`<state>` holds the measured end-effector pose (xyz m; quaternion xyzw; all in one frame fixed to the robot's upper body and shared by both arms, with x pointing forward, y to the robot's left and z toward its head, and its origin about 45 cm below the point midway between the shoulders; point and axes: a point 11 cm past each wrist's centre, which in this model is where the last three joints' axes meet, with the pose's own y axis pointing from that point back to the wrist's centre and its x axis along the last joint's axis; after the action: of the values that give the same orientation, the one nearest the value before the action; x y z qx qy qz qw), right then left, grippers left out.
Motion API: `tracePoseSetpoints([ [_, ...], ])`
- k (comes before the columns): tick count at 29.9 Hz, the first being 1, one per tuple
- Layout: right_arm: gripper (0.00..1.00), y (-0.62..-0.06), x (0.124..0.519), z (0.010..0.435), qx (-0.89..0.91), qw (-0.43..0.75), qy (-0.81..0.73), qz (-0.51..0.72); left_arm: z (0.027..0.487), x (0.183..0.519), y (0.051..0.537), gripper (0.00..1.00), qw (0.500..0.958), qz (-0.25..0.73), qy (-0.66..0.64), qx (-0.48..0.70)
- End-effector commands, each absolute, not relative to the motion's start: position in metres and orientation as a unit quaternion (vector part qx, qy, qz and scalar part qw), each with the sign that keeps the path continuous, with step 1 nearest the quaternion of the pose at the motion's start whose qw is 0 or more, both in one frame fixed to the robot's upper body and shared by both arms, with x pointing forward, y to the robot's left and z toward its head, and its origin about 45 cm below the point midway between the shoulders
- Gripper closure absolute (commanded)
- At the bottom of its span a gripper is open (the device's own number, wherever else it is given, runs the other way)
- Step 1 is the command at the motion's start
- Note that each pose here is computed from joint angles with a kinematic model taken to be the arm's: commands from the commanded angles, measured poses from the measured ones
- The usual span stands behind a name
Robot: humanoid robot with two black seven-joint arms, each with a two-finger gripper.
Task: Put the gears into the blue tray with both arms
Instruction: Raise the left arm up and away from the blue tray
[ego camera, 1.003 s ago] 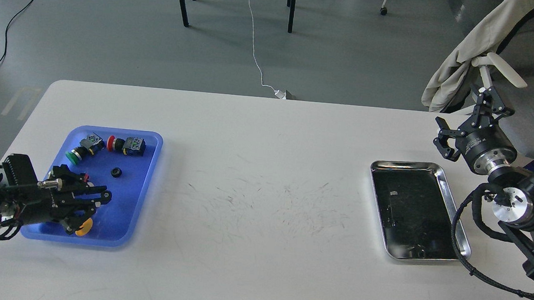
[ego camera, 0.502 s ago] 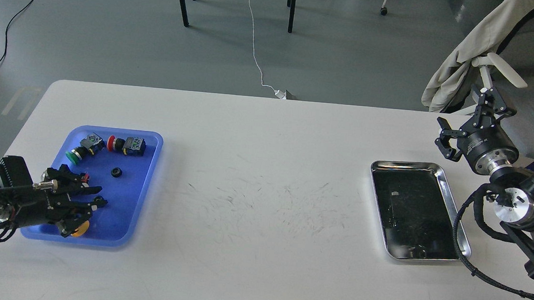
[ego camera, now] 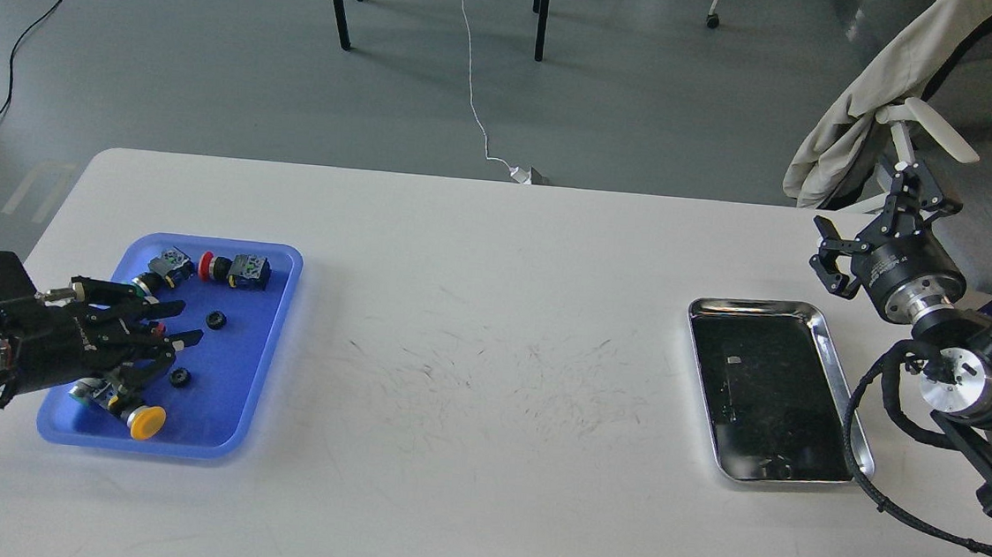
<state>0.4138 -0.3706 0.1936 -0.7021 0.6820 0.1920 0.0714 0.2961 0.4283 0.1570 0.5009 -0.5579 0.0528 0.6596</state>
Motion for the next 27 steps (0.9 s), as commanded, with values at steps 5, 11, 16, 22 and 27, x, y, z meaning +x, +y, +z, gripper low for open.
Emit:
tracePoseSetpoints([
  [5, 0.01, -0.364, 0.411, 0.192, -0.707, 0.071, 0.676, 0.197, 0.199, 0.331, 0.418, 0.46, 0.662, 0.135, -0.560, 0.480],
  [11, 0.01, -0.366, 0.410, 0.197, -0.708, 0.070, 0.676, 0.191, 0.224, 0.350, 0.402, 0.24, 0.684, 0.226, -0.539, 0.436],
  [16, 0.01, -0.372, 0.407, 0.202, -0.708, 0.064, 0.679, 0.185, 0.241, 0.361, 0.389, 0.15, 0.695, 0.269, -0.531, 0.403],
  [22, 0.01, -0.376, 0.406, 0.208, -0.710, 0.063, 0.679, 0.179, 0.256, 0.380, 0.363, 0.10, 0.726, 0.315, -0.497, 0.355],
  [27, 0.01, -0.379, 0.401, 0.211, -0.711, 0.058, 0.678, 0.175, 0.259, 0.388, 0.346, 0.09, 0.744, 0.340, -0.476, 0.323],
])
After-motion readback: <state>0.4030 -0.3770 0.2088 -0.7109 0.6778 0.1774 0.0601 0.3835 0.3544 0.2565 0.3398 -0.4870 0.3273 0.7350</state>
